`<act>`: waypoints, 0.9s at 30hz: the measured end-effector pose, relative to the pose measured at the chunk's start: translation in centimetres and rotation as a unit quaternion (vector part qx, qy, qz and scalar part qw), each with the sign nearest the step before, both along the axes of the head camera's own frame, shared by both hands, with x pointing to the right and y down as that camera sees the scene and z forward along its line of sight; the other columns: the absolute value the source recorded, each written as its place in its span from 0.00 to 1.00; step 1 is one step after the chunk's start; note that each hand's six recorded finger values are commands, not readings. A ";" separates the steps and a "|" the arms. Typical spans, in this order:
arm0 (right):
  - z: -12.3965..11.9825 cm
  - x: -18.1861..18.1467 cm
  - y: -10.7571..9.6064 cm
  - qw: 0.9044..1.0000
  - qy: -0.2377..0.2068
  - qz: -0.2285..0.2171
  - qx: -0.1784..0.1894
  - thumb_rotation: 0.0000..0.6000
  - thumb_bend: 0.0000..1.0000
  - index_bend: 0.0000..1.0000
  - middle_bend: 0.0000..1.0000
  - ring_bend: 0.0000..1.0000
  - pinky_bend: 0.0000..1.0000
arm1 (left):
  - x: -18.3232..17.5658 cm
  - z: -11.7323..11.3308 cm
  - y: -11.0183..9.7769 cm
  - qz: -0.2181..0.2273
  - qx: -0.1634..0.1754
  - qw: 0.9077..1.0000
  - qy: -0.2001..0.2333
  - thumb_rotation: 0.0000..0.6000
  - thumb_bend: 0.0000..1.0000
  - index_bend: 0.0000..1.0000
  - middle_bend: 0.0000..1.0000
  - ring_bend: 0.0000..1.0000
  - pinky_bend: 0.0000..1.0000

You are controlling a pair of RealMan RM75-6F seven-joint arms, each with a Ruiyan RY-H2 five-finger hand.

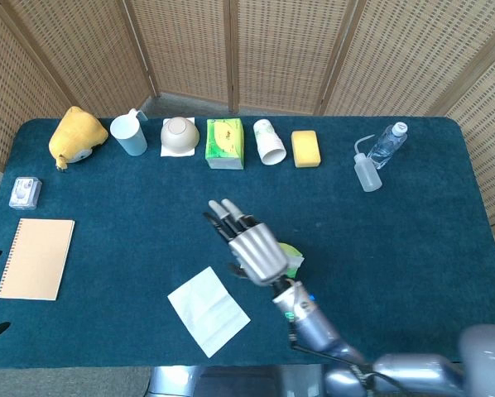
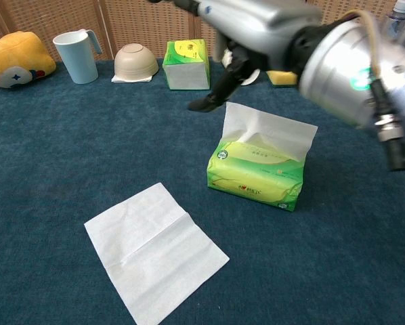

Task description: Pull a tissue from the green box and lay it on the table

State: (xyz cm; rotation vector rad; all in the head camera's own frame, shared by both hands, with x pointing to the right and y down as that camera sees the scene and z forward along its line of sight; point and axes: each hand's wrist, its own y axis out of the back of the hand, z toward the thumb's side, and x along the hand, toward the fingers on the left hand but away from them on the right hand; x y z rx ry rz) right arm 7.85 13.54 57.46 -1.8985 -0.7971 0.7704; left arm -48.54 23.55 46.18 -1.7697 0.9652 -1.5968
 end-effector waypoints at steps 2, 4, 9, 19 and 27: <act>-0.4 2.0 -0.1 1.000 -0.001 -0.007 0.006 1.00 0.16 0.00 0.01 0.03 0.46 | 0.1 0.0 0.0 0.002 -0.001 1.000 -0.001 1.00 0.00 0.00 0.00 0.00 0.01; -0.9 4.2 0.0 1.000 -0.008 -0.015 0.005 1.00 0.15 0.00 0.02 0.04 0.46 | 0.2 0.1 0.1 0.003 -0.001 1.000 -0.002 1.00 0.00 0.00 0.00 0.00 0.01; -1.4 9.8 0.7 0.999 -0.043 -0.006 -0.001 1.00 0.13 0.00 0.05 0.07 0.46 | 0.7 0.2 0.2 0.010 -0.002 1.000 -0.006 1.00 0.00 0.00 0.00 0.00 0.01; -1.8 22.0 2.2 0.998 -0.039 0.035 0.040 1.00 0.10 0.05 0.10 0.07 0.45 | 1.5 0.3 0.6 0.020 -0.002 1.000 -0.009 1.00 0.00 0.00 0.00 0.00 0.01; -0.5 31.7 5.6 0.991 0.090 0.096 0.018 1.00 0.02 0.00 0.00 0.00 0.18 | 1.4 0.4 0.5 0.017 0.000 1.000 -0.020 1.00 0.00 0.00 0.00 0.00 0.01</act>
